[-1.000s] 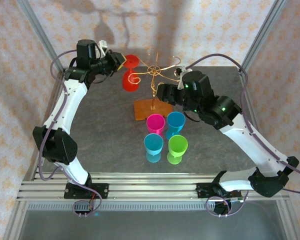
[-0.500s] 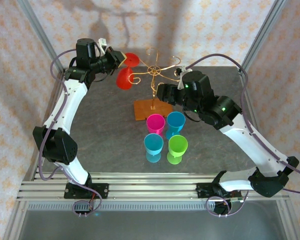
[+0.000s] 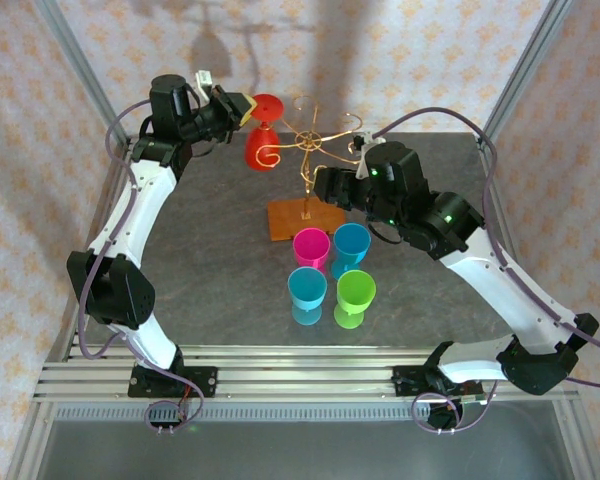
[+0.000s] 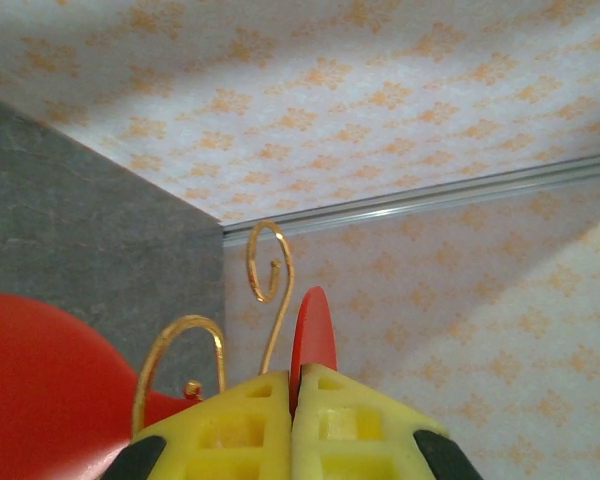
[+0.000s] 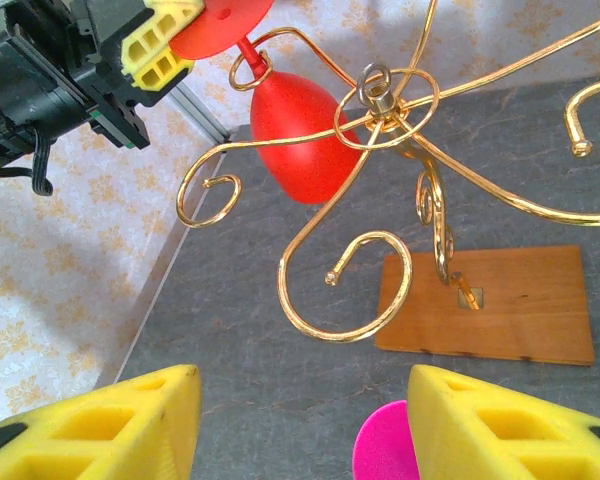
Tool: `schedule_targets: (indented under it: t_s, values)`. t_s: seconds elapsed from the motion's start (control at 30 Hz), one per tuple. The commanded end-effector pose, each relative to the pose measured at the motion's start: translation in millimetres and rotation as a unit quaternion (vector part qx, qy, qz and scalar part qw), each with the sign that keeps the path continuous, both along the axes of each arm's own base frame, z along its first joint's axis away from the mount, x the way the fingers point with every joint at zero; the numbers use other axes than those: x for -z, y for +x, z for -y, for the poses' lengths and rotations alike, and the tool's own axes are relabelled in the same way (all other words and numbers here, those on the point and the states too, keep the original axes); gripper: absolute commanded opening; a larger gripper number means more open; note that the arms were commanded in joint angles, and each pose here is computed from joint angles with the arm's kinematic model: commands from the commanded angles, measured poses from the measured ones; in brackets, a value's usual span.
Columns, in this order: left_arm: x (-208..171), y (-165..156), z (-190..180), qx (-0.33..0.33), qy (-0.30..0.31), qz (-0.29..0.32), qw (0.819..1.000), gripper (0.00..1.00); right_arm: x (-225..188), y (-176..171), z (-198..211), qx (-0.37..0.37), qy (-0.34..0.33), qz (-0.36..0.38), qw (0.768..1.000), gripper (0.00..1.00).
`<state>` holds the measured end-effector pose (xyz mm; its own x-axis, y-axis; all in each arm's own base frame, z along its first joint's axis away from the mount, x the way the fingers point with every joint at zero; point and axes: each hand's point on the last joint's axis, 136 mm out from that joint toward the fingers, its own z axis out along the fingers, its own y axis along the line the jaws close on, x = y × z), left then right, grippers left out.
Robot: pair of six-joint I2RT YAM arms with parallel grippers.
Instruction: Take the wine glass off the wine glass rack
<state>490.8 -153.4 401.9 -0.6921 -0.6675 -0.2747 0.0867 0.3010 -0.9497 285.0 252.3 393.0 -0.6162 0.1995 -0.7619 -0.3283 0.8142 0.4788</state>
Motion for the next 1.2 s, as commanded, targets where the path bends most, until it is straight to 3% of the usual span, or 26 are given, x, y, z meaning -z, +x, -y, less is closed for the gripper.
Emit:
schedule_targets:
  t_s: [0.0, 1.17]
  values:
    - [-13, 0, 12, 0.028, -0.016, 0.029, 0.999, 0.0, -21, -1, 9, 0.011, 0.017, 0.024, 0.999, 0.56]
    - [-1, 22, -2, -0.024, 0.038, 0.021, 0.999, 0.0, -23, 3, 9, 0.018, 0.009, 0.029, 0.999, 0.56]
